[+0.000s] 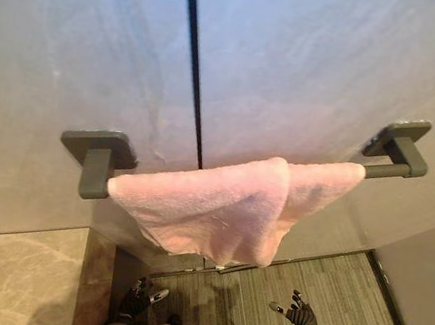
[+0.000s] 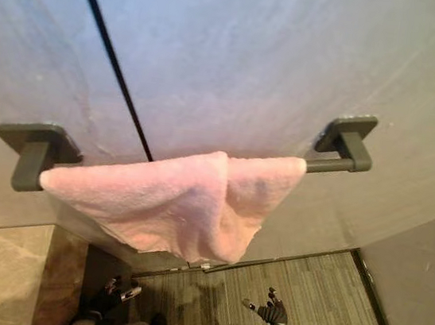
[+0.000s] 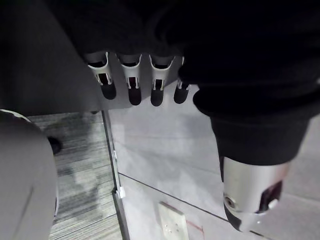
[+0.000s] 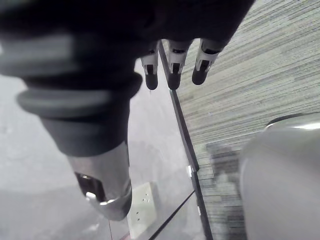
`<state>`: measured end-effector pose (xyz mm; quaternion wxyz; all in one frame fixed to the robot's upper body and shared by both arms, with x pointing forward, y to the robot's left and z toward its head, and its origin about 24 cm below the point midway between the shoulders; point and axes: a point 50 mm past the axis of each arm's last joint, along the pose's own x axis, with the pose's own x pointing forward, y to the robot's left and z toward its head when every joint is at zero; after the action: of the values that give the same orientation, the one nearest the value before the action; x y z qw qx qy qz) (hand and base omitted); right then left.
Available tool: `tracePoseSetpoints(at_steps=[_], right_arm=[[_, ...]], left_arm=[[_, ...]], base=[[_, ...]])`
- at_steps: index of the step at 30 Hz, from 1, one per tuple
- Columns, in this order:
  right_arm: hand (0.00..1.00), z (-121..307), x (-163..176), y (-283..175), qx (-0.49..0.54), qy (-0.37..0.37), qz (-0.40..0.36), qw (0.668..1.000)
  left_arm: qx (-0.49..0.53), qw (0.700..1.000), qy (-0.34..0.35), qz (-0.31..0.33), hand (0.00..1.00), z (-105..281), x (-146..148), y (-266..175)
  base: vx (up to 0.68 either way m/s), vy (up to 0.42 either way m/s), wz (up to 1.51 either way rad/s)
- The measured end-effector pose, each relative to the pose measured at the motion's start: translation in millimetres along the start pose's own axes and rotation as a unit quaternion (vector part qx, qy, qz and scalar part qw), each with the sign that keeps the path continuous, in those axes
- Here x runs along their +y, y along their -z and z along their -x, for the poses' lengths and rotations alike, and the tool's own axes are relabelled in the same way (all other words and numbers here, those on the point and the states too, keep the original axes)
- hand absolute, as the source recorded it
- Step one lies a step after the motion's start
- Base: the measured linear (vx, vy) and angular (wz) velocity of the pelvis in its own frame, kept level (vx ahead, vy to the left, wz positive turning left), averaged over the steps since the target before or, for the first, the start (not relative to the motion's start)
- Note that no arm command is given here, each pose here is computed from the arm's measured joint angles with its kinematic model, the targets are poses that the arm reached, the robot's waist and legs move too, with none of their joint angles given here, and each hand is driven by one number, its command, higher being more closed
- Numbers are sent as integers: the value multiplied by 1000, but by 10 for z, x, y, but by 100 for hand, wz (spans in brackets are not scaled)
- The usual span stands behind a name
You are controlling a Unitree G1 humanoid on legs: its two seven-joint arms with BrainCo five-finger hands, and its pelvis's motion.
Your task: Organize washtable
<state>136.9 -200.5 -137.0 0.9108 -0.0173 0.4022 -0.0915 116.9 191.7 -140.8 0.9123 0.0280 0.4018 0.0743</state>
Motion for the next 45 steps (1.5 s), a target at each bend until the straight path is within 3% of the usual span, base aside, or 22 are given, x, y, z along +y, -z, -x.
tracePoseSetpoints(at_steps=[5,10,15,21,28,45], right_arm=[[0,-7,-48,-130,-26,4,12,1000],[0,-29,-14,-185,-33,-8,37,999],[0,-83,-216,-370,-56,10,67,996],[0,-76,-181,-341,-54,14,55,997],[0,19,-112,-49,-14,20,17,1000],[0,-14,65,-64,-8,-7,27,1000]], left_arm=[[-16,1000,-8,-8,0,-57,57,-122],[-13,999,-43,-23,0,-59,305,-121],[-8,1000,4,16,0,-65,-164,-104],[-24,1000,14,3,0,-109,-189,-219],[-18,1000,15,-19,0,-93,-132,-170],[39,998,4,-39,0,14,-8,144]], base=[[20,-124,57],[-40,-509,67],[-77,-444,85],[-137,-264,88],[-95,-3,80],[-123,59,-1]])
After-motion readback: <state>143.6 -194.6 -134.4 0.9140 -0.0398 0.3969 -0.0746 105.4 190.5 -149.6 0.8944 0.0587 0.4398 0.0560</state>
